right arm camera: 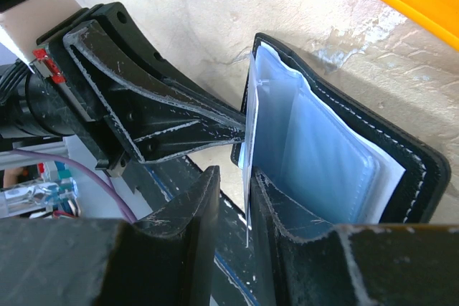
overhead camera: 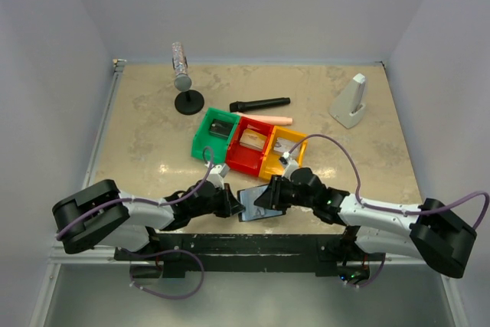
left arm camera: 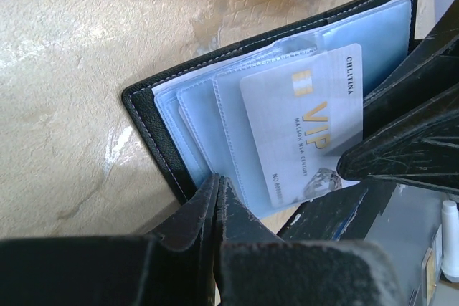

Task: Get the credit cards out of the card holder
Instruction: Remove the credit card from the card holder.

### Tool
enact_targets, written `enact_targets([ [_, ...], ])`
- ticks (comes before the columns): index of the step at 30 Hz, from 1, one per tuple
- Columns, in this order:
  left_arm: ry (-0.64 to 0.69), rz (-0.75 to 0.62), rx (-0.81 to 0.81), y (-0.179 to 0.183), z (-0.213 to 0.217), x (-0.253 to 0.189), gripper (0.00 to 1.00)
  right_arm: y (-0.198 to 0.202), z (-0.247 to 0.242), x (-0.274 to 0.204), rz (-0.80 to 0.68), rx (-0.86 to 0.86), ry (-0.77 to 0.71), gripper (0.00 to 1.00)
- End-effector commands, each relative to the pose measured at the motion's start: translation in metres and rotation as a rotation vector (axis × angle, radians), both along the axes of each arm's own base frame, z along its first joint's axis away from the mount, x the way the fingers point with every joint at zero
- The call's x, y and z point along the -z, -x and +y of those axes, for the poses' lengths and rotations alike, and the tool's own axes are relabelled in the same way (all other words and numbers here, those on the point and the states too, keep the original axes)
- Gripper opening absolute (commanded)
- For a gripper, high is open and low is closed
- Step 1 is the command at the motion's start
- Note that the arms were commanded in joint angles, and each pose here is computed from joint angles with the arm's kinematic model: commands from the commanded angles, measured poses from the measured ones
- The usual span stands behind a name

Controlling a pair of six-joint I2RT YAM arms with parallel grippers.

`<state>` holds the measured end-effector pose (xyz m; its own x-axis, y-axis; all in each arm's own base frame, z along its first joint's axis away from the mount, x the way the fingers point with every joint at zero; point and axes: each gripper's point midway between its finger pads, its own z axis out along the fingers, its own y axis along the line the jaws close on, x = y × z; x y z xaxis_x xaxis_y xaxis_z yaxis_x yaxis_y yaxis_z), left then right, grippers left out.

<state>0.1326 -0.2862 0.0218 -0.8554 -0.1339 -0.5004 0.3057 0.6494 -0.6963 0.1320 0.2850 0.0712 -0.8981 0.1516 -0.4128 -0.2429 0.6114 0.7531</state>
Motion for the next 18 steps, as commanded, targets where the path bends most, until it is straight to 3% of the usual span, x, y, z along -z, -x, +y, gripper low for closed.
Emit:
enact_targets([
  [1,-0.011,-0.002,-0.02,-0.0004,0.0047,0.0038,0.0,-0.0074,0.002,-0.0163,-0.053,0.012,-0.029,0.27],
  [18,-0.007,-0.007,-0.028,-0.0003,0.0071,0.004,0.0,-0.0087,-0.0032,-0.016,-0.06,0.031,-0.018,0.23],
])
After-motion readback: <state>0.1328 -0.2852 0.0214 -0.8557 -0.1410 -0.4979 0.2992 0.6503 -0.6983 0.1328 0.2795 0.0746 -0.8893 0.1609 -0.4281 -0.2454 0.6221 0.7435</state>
